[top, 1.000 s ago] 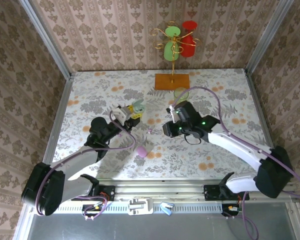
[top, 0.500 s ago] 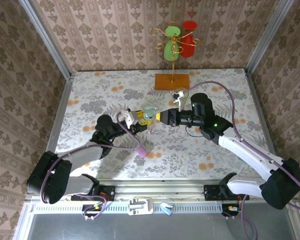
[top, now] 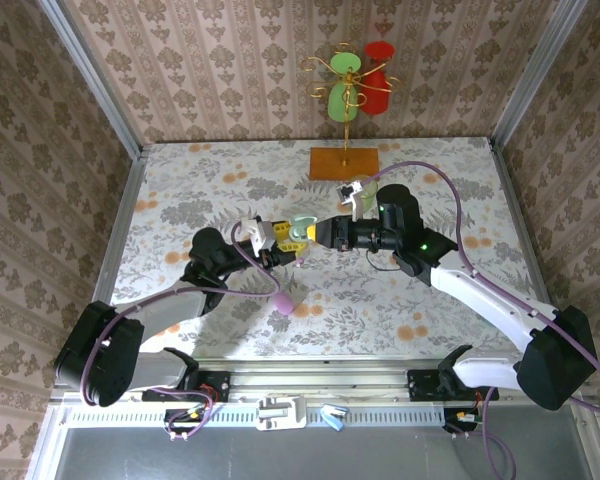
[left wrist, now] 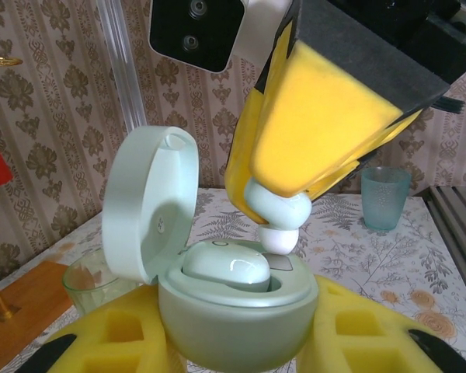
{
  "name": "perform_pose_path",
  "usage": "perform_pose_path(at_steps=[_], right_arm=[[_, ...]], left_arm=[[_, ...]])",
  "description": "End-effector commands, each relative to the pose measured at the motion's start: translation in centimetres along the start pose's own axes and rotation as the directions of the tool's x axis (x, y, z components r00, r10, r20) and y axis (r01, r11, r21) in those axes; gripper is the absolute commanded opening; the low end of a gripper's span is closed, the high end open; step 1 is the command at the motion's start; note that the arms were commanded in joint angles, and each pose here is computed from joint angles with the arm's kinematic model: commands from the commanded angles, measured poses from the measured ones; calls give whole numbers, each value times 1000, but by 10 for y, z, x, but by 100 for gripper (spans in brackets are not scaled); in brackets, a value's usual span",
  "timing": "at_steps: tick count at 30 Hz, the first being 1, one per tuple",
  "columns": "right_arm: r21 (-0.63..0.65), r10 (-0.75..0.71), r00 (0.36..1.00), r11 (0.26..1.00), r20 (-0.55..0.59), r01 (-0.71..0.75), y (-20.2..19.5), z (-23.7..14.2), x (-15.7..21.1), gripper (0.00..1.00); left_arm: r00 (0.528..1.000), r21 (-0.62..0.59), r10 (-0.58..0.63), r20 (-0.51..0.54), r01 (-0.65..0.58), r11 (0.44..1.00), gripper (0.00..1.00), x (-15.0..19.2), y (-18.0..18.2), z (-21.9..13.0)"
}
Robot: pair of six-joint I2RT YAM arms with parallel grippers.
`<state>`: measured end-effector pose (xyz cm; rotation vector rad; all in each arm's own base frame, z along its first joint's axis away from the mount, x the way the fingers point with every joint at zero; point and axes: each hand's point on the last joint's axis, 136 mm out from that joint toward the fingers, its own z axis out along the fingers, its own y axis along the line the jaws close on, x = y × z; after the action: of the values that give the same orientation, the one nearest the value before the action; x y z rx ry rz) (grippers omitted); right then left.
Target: Insert wireless bluetooth earbuds into charging case
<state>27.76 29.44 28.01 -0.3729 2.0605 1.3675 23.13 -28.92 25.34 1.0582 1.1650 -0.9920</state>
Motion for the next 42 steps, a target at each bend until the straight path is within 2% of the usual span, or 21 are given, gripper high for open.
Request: perform_pose_path(at_steps=[1, 12, 15, 28, 33, 42], right_arm=[[25, -28, 999, 999, 20, 27, -2, -5, -5, 21], [44, -25, 999, 999, 33, 24, -7, -7, -6, 21], [43, -42, 996, 998, 74, 38, -5, -13, -12, 21], [36, -3, 1000, 999, 17, 2, -11, -6, -2, 23], [59, 9, 999, 998, 33, -11, -14, -6, -6, 24], [96, -19, 996, 995, 82, 11, -11, -19, -13, 41]], left_arm=[[997, 38, 36, 61, -39, 999, 11, -23, -5, 3], [997, 54, 43, 61, -46, 997, 11, -25, -6, 5], [997, 53, 45, 63, -48, 997, 11, -26, -6, 4], [995, 51, 52, 83, -57, 997, 11, -34, -3, 9], [995, 66, 46, 87, -52, 996, 11, -33, -6, 11], [995, 71, 44, 89, -51, 996, 10, -33, -7, 11]])
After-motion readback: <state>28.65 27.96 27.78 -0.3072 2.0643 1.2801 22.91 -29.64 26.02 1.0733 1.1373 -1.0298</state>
